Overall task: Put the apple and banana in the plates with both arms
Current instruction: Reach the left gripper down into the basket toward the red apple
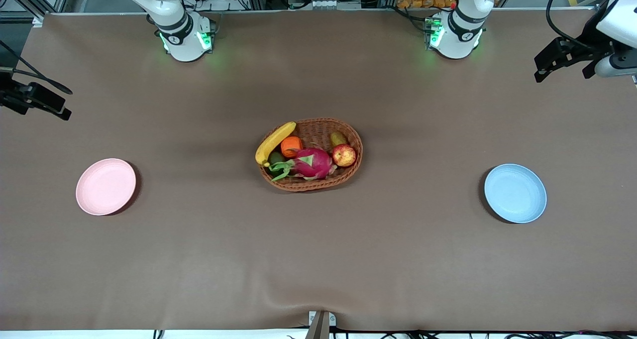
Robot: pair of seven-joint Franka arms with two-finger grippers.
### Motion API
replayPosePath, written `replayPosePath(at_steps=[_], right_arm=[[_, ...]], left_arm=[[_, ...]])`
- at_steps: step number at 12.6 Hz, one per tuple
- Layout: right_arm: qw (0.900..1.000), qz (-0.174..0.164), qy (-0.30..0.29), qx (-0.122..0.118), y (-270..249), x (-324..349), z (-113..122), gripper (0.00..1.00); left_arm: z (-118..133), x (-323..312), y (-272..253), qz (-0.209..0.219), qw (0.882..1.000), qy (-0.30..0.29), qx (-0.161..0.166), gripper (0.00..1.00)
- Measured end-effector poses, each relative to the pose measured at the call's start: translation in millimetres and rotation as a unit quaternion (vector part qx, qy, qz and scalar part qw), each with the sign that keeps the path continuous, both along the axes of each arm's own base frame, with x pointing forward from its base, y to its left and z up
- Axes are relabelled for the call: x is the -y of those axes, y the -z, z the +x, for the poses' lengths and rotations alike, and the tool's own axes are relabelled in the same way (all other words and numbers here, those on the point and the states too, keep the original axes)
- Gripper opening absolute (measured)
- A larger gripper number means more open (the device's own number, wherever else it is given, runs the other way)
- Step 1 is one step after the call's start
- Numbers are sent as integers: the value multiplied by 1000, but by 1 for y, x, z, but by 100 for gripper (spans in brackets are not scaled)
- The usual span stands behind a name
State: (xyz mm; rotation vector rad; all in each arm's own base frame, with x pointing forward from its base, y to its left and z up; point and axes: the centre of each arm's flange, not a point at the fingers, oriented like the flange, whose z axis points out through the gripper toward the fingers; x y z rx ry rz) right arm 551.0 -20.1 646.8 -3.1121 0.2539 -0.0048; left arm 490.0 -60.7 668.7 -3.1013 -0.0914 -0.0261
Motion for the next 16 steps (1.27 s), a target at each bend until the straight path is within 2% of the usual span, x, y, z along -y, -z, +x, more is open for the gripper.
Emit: replayPosePath(at_steps=[5,9,12,14,16], right_arm=[[1000,0,0,-1,0,0,0,100],[1000,0,0,-1,0,0,0,100],[1000,0,0,-1,0,0,0,100],[1000,0,0,-1,1,0,0,100],[1000,0,0,-2,1,0,0,100]], left_arm=[[8,2,2,1,1000,0,-4,100],[31,28,31,5,999,16,-39,100],[47,71,72,-35,996,-27,-78,100],[62,111,111,-46,995,-51,-70,100],[64,154,161,-56,995,-69,-53,100]])
